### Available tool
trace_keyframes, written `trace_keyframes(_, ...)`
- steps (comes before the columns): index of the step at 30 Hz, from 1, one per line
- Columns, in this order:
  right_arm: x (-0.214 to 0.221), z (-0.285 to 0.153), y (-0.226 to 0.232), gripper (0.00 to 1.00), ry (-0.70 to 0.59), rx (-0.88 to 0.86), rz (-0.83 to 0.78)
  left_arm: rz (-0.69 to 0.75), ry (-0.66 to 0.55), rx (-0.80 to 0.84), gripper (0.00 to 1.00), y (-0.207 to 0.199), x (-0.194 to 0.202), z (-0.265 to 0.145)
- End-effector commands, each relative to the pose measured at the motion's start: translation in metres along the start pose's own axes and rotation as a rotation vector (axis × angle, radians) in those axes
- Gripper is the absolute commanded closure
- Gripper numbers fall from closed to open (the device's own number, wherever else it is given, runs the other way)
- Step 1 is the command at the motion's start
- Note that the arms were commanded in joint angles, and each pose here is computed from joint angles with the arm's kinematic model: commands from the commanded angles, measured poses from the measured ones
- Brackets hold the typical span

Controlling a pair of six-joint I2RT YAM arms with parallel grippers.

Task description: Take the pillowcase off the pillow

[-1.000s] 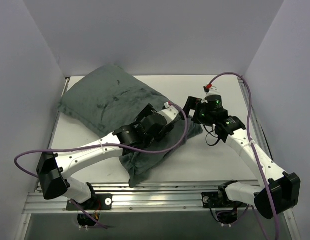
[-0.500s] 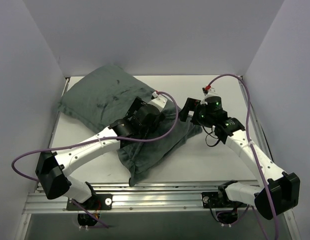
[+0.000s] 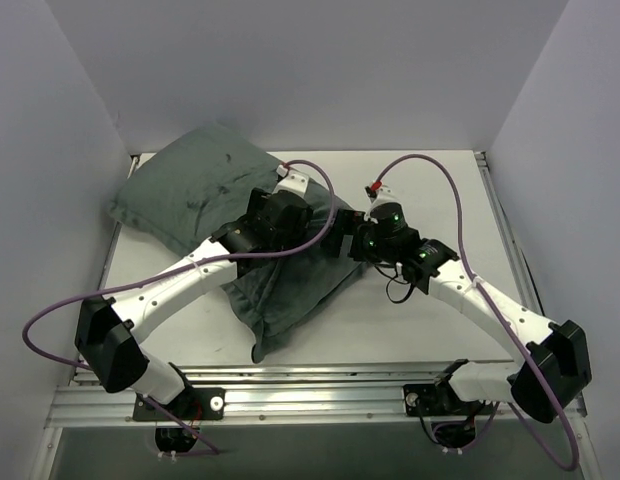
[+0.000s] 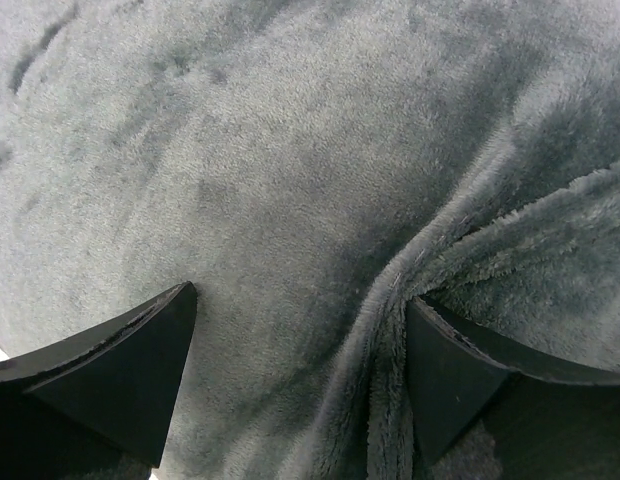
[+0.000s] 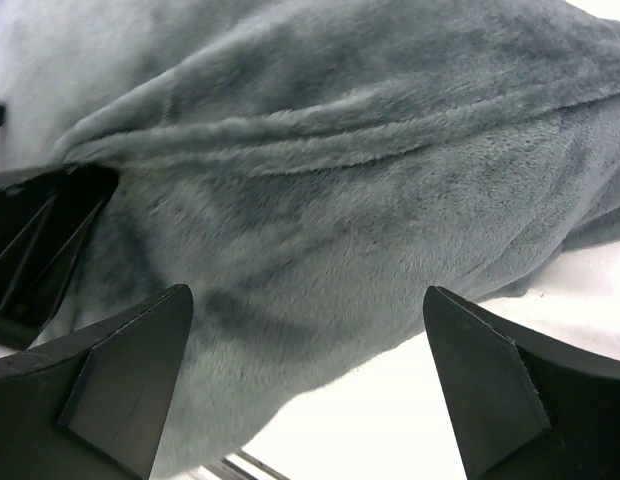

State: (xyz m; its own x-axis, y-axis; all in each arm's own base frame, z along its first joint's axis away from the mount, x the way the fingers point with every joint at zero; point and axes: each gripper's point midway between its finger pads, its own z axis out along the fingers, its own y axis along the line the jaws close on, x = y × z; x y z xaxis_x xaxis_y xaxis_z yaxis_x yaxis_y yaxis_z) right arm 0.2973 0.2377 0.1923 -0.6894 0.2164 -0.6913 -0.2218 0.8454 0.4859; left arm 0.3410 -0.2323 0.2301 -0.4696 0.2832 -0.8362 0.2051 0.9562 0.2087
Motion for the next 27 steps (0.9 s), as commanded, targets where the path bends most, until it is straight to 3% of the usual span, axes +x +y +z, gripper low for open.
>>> trace_keyframes(1, -0.012, 0.01, 0.001, 0.06, -0.068, 0.044, 0.052, -0.085, -0.048, -0.033, 0.13, 0.018, -0.022, -0.01)
trace_keyframes(11, -0.014, 0.017, 0.032, 0.11, -0.083, -0.019, 0.087, -0.098, -0.026, -0.019, 0.12, 0.013, -0.015, -0.007)
trace_keyframes(18, -0.002, 0.038, 0.013, 0.2, -0.074, 0.104, 0.11, -0.103, -0.026, -0.013, 0.13, 0.013, -0.017, -0.007)
trace_keyframes(19, 0.005, 0.044, 0.006, 0.32, -0.058, 0.132, 0.107, -0.099, -0.027, -0.014, 0.13, 0.013, -0.017, -0.008)
trace_keyframes(22, 0.02, 0.051, -0.013, 0.55, -0.038, 0.199, 0.094, -0.095, -0.029, -0.014, 0.13, 0.015, -0.018, -0.008)
trace_keyframes(23, 0.023, 0.052, -0.018, 0.7, -0.034, 0.214, 0.094, -0.095, -0.028, -0.018, 0.13, 0.017, -0.017, -0.008)
trace_keyframes(25, 0.035, 0.049, -0.032, 0.9, -0.002, 0.258, 0.082, -0.096, -0.024, -0.026, 0.13, 0.02, -0.016, -0.006)
trace_keyframes(27, 0.036, 0.043, -0.039, 0.99, -0.004, 0.277, 0.084, -0.095, -0.019, -0.031, 0.13, 0.022, -0.014, -0.005)
